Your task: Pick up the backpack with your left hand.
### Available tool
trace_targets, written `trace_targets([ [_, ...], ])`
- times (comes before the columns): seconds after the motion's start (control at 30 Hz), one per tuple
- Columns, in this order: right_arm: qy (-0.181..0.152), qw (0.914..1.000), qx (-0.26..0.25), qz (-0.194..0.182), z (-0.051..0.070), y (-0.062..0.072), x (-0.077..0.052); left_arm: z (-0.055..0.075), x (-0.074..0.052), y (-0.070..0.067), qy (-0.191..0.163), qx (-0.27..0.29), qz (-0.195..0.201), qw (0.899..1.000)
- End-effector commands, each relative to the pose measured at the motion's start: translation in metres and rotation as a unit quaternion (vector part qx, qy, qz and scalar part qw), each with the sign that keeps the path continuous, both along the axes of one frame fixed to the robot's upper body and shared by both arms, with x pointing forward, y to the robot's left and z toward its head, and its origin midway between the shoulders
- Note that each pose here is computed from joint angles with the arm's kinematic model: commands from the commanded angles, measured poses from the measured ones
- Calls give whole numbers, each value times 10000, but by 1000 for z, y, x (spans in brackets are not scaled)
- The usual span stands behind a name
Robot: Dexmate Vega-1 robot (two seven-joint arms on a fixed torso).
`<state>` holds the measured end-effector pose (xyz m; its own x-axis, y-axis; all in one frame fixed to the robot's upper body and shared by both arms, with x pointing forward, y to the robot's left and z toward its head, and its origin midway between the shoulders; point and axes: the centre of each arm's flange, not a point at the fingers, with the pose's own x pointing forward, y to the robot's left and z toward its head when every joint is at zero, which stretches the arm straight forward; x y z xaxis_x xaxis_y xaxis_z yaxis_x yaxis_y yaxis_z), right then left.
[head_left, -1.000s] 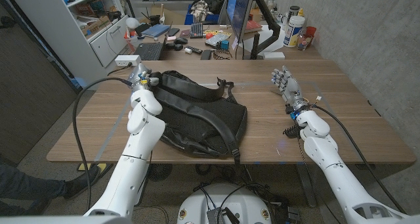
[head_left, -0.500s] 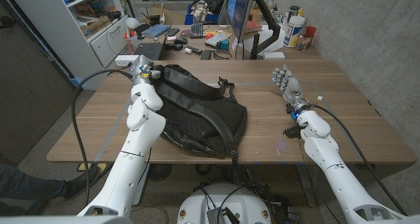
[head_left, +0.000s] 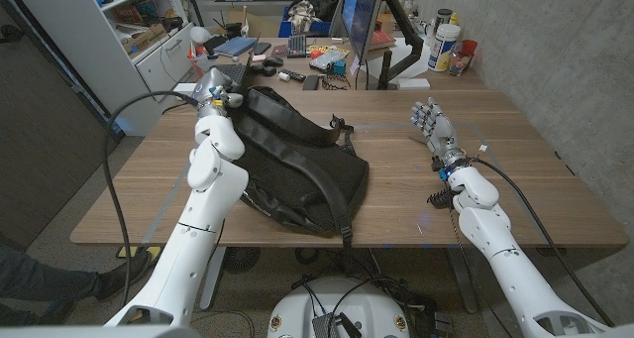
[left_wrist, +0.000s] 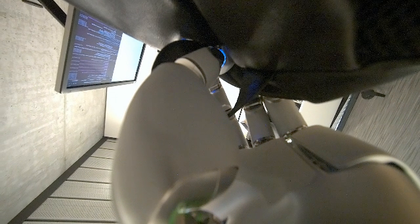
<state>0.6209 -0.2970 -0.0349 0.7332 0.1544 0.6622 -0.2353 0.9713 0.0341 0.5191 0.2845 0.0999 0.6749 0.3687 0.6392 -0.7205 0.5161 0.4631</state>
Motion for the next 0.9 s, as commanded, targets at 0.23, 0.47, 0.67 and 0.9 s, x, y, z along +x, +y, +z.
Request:
trace_targets([
  [0.23, -48, 10000, 33, -58, -1, 3, -6, 34, -15, 0, -267, 102, -395, 9988],
  [0.47, -71, 9999, 48, -99, 0, 2, -8, 48, -18, -1, -412, 198, -609, 9971],
  [0.67, -103, 9998, 68, -133, 1, 2, -11, 62, -21, -5, -496, 336, -652, 9961],
  [0.9, -127, 9997, 93, -170, 2, 0, -13, 76, -26, -10, -565, 486, -673, 9949],
])
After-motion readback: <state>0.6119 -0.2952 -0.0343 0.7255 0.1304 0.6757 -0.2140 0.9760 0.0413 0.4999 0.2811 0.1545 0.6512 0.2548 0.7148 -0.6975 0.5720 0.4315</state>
